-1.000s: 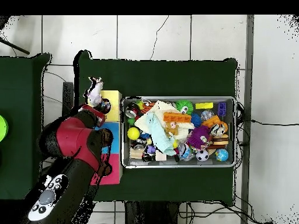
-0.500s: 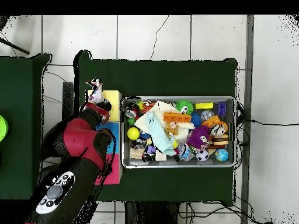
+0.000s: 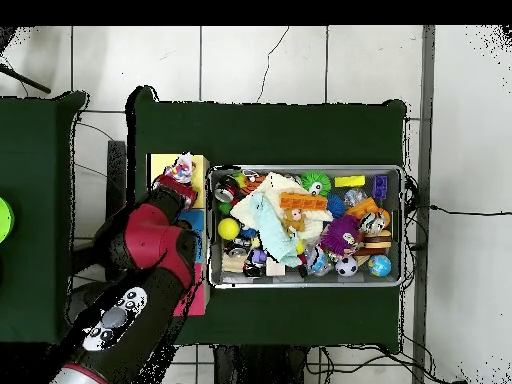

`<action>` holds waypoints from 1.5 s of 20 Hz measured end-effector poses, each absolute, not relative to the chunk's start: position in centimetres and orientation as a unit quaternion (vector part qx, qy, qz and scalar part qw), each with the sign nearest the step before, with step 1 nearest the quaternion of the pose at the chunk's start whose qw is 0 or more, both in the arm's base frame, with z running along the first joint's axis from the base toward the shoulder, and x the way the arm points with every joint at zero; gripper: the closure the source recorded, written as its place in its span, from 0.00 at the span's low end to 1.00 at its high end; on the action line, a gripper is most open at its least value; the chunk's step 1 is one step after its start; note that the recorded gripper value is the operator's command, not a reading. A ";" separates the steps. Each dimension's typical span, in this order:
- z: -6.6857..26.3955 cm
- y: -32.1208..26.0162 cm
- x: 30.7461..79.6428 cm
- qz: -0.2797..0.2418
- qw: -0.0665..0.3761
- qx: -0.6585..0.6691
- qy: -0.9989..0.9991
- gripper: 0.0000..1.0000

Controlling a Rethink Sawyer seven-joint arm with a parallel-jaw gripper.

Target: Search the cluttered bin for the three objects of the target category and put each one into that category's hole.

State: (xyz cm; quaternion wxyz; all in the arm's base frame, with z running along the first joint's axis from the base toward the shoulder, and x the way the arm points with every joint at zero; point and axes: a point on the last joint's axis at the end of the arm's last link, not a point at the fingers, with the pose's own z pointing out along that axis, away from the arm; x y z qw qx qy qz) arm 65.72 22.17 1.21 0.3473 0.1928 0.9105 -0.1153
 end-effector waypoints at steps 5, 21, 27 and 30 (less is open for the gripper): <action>1.0 22.3 65.9 -0.111 0.361 0.188 0.907 1.00; 1.0 22.3 65.9 -0.110 0.364 0.196 0.904 1.00; 1.0 22.3 65.9 -0.110 0.364 0.197 0.903 1.00; 1.0 22.3 65.9 -0.110 0.365 0.198 0.903 1.00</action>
